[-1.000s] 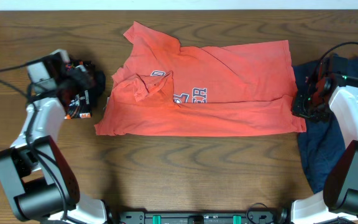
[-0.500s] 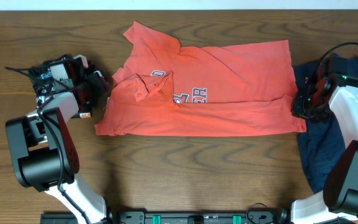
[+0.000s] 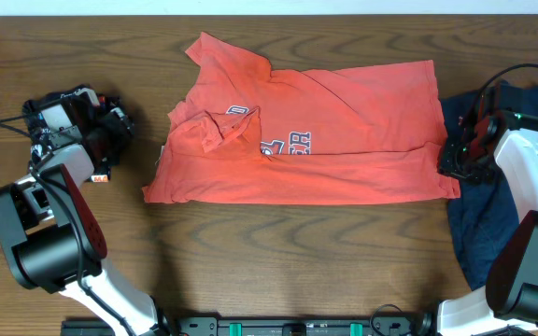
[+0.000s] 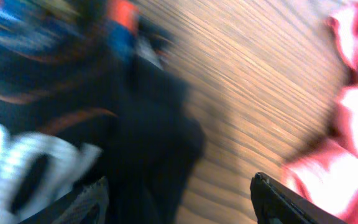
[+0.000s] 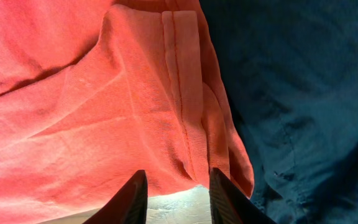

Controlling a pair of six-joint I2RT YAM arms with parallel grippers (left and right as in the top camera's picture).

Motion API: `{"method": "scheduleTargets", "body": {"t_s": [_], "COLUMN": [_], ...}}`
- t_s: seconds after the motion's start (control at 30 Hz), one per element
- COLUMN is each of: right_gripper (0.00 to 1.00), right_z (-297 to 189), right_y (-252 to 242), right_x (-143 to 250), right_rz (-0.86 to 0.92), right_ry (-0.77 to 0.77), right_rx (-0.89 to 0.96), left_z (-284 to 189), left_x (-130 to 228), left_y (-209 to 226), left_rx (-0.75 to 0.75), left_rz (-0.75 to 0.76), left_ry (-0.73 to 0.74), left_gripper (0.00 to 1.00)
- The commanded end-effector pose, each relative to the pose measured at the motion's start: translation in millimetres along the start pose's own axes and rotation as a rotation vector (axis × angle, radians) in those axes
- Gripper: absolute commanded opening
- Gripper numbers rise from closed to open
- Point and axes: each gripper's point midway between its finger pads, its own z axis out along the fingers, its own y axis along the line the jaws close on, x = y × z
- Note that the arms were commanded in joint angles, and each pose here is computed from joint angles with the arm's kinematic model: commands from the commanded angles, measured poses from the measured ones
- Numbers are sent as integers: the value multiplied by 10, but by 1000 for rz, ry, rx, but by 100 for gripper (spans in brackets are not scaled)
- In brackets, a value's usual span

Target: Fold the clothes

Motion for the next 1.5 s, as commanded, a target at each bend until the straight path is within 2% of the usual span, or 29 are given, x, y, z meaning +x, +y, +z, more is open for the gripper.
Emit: {"method": "scheduleTargets", "body": {"t_s": [0.0,0.13,0.3,0.37,0.47,0.77,0.8,0.87,1.0,1.17,1.3,1.47], "right_gripper": [34,36,36,36,36,36,36,36,36,34,17,17], "right_z": [-87,-86,-86,-86,-86,-86,-86,-86,-86,-87,-98,-135], "right_y": [-5,-9,-9,-9,-10,-10,-11,-12,-16,-29,-53,-189], "right_x": [-42,-18,-10,-10,-8,2,3,7,29,110,267,479], "right_rz": [-2,-2,-1,-2,-2,-1,-1,-1,-1,2,13,71], "right_ry": [-28,-18,-15,-15,-14,-10,-10,-8,1,34,98,179], "right_rx": [-7,-5,-5,-5,-5,-4,-4,-4,-2,3,14,94], "left_z": [-278,-599,-826,-852,-845,-767,-767,-775,-780,-866,-1124,-1483], "left_x": [-95,315,1021,1216,1380,1579,1600,1619,1619,1558,1433,1336], "left_y": [-642,-781,-532,-378,-154,-17,-10,-8,4,121,299,441], "left_rx": [228,191,-10,-100,-213,-254,-258,-260,-266,-292,-332,-362], "left_rz": [52,-19,-125,-126,-104,-159,-171,-178,-178,-219,-324,-436], "left_ry": [17,195,462,517,540,529,530,537,537,523,493,433], "left_gripper": [74,74,75,75,76,77,70,45,6,6,6,6]}}
